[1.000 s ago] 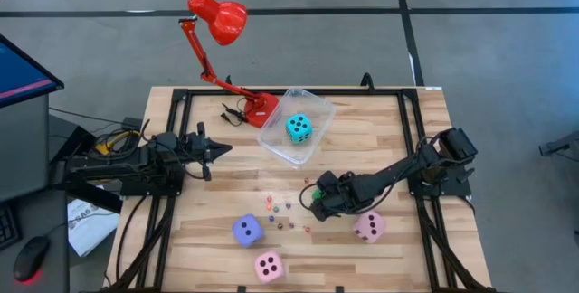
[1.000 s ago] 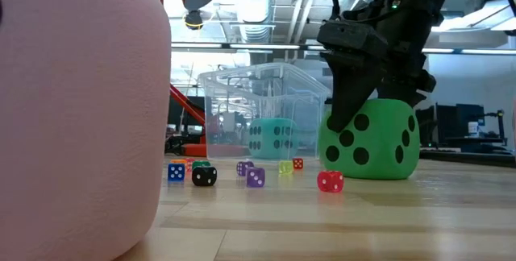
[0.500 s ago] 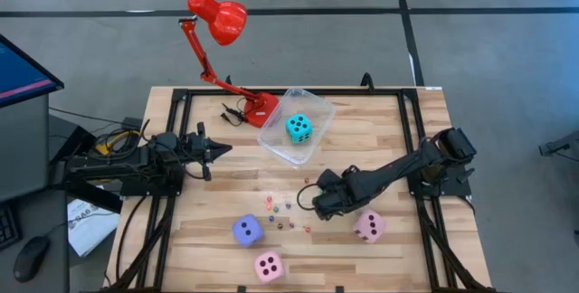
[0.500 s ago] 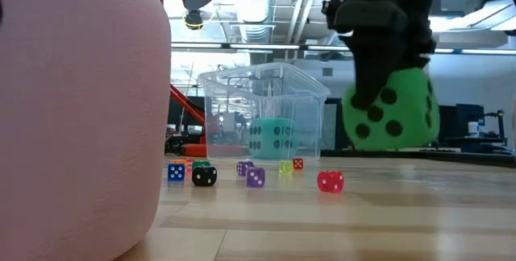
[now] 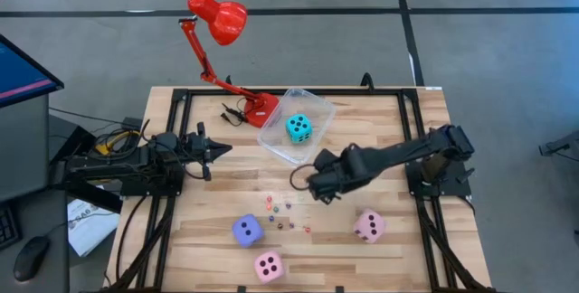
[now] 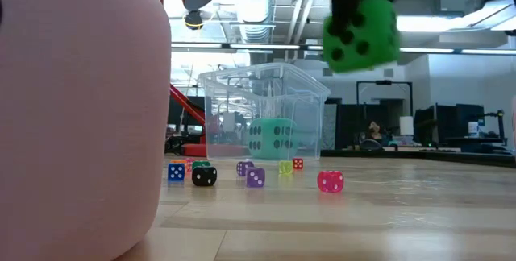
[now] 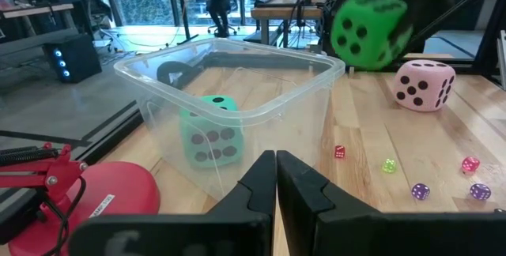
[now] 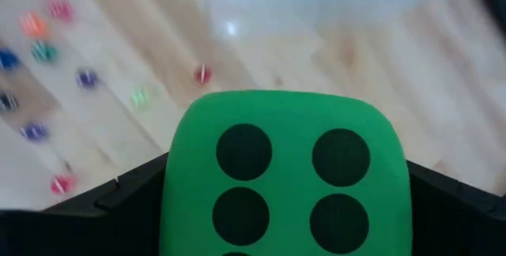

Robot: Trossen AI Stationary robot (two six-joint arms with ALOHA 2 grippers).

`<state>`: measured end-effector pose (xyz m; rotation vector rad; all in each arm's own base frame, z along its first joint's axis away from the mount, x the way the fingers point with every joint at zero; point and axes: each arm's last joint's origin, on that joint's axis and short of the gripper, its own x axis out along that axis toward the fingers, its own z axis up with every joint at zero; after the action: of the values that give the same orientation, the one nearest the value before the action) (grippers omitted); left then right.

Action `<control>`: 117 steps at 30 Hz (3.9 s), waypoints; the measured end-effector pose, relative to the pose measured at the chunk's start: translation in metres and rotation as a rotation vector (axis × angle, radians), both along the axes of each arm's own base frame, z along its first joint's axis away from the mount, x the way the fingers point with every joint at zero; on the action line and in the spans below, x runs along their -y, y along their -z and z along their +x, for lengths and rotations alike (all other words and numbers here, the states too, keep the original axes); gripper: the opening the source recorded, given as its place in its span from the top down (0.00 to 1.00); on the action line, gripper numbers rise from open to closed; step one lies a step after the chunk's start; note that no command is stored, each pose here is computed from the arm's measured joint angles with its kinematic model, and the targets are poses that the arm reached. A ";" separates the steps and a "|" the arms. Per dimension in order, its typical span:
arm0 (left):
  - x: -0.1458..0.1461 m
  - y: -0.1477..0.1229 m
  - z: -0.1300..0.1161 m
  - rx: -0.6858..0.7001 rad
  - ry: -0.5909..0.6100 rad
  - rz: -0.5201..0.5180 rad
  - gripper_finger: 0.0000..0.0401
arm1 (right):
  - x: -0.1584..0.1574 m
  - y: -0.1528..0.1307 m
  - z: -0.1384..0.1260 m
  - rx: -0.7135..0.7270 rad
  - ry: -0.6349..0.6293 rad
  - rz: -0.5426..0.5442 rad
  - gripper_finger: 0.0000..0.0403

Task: Pick & Place Dice
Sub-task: Put the green dice into the transparent bin

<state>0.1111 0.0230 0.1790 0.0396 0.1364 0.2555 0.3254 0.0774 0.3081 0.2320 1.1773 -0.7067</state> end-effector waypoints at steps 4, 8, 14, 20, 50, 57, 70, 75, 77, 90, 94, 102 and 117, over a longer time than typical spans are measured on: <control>0.000 0.000 0.000 0.000 0.000 0.000 1.00 | 0.012 -0.025 0.006 0.097 0.000 -0.102 0.07; 0.000 0.000 0.000 0.000 0.000 0.000 1.00 | 0.024 -0.037 0.015 0.181 0.003 -0.237 0.07; 0.000 0.000 0.000 0.001 0.000 0.000 1.00 | 0.043 -0.034 0.033 0.241 -0.043 -0.281 0.07; 0.000 0.000 0.000 0.000 0.000 0.000 1.00 | 0.069 -0.029 0.049 0.286 -0.082 -0.335 0.07; 0.000 0.000 0.000 0.001 0.000 0.000 1.00 | 0.185 0.033 0.081 0.184 -0.212 -0.097 0.07; 0.000 -0.001 0.000 0.006 0.000 0.001 1.00 | 0.156 0.042 0.093 0.174 -0.284 -0.086 0.07; 0.000 -0.001 0.000 0.006 0.000 0.001 1.00 | 0.134 0.040 0.096 0.173 -0.365 -0.098 0.02; 0.000 -0.001 0.000 0.006 0.000 0.001 1.00 | 0.126 0.039 0.099 0.186 -0.401 -0.109 0.02; 0.000 -0.001 0.000 0.006 0.000 0.001 1.00 | 0.125 0.037 0.102 0.208 -0.425 -0.125 0.02; 0.000 -0.001 0.000 0.006 0.000 0.001 1.00 | 0.140 0.035 0.101 0.297 -0.125 -0.170 0.01; 0.000 -0.001 0.000 0.006 0.000 0.001 1.00 | 0.146 0.040 0.095 0.209 -0.284 -0.052 0.01; 0.000 -0.001 0.000 0.006 0.000 0.001 1.00 | 0.152 0.040 0.093 0.217 -0.216 -0.045 0.01; 0.000 -0.001 0.000 0.006 0.000 0.001 1.00 | 0.152 0.036 0.100 0.303 -0.236 -0.055 0.01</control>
<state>0.1113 0.0230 0.1796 0.0400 0.1301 0.2558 0.4257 -0.0744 0.2721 0.1446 0.8774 -0.4758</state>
